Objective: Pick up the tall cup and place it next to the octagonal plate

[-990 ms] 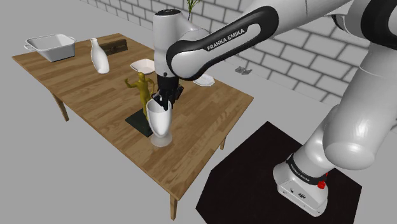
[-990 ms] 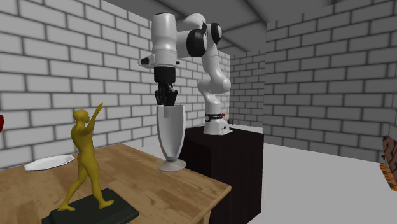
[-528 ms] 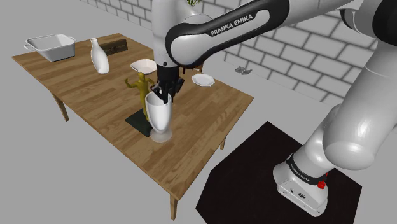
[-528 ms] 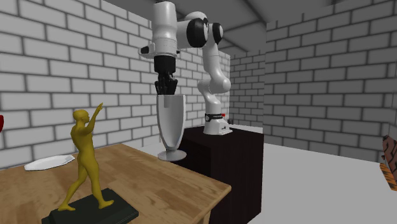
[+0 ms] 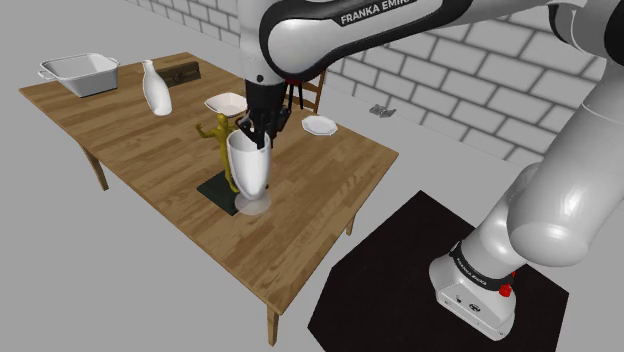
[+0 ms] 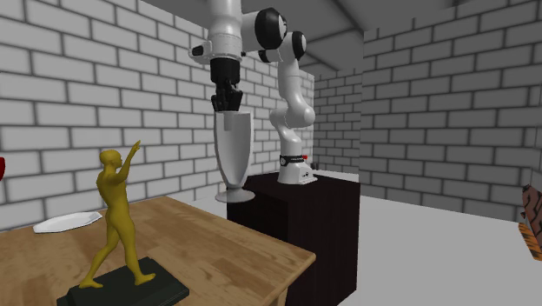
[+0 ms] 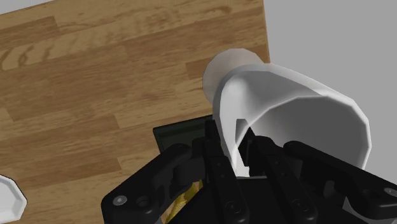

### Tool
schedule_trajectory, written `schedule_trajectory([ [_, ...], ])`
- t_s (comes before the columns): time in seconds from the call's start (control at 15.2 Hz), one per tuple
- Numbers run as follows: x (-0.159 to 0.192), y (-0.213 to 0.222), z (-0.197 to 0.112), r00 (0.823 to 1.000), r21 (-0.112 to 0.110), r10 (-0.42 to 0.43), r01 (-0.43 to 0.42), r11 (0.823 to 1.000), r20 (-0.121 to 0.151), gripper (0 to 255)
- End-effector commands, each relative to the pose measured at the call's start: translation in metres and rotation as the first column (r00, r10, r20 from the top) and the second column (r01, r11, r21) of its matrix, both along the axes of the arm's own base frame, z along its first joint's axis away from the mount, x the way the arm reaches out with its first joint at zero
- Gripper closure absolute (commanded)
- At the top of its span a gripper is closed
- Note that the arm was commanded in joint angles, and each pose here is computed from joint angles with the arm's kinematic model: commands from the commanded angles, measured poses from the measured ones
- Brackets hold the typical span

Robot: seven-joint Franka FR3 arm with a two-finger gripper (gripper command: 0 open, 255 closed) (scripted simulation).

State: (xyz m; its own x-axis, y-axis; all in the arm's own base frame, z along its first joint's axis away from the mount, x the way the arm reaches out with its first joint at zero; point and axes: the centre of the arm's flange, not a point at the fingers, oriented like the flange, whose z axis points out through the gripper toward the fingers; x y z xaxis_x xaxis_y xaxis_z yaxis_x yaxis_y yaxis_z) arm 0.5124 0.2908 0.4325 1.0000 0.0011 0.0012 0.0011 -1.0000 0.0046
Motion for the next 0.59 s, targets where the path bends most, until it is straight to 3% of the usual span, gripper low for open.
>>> schedule_trajectory([
  [0.0,0.001,0.000,0.011,1.000,0.000,0.000,0.000,1.000,0.001,255],
  [0.53,0.001,0.000,0.053,1.000,0.000,0.000,0.000,1.000,0.001,255],
])
